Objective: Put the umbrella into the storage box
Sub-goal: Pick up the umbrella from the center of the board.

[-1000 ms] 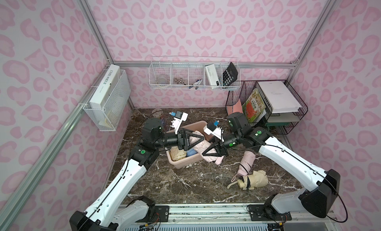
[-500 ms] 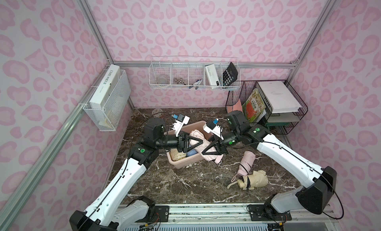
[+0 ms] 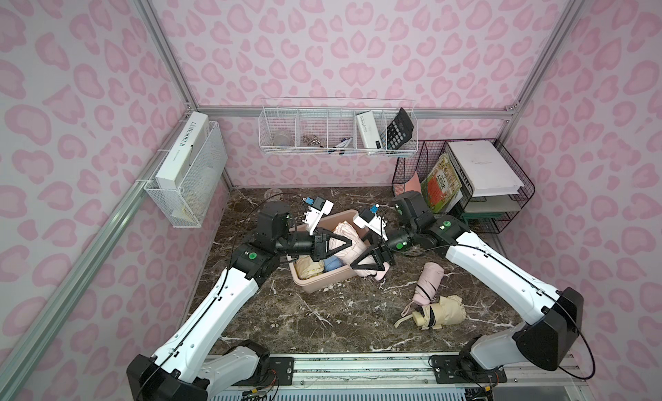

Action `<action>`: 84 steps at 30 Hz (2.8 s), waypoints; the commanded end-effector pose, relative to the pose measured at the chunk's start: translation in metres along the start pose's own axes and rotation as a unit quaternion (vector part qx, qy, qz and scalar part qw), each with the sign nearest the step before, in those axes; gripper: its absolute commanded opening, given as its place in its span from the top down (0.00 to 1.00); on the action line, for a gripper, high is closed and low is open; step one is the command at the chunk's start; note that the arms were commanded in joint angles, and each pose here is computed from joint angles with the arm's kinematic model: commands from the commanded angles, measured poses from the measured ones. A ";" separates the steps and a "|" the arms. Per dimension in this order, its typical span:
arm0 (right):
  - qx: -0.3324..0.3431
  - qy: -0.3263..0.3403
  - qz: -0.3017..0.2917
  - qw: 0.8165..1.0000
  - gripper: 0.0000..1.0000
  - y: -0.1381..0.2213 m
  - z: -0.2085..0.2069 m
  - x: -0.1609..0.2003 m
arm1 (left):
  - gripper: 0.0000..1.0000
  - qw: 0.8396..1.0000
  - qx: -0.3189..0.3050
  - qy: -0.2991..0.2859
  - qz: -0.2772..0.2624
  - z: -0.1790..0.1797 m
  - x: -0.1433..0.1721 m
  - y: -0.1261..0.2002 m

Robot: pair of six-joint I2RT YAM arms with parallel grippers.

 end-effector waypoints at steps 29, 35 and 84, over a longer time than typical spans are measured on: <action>0.001 -0.493 -0.488 0.721 0.06 0.057 -0.009 -0.046 | 1.00 0.872 -0.157 -0.257 -0.386 0.012 -0.050 -0.005; -0.028 -0.528 -0.487 0.696 0.06 0.036 -0.015 -0.045 | 1.00 0.857 -0.131 -0.298 -0.399 0.005 -0.045 -0.014; 0.278 -0.365 -0.372 0.807 0.72 0.035 -0.078 -0.037 | 0.02 0.879 -0.230 -0.331 -0.256 -0.015 0.036 0.052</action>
Point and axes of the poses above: each gripper's point midway between its finger pads, its own y axis back along the fingers, its own z axis along the line the jaws close on, x = y × z, the point moved 7 cm from there along y, back along the fingers, and after that the axes turned 2 degrees about -y, right-handed, at the moved point
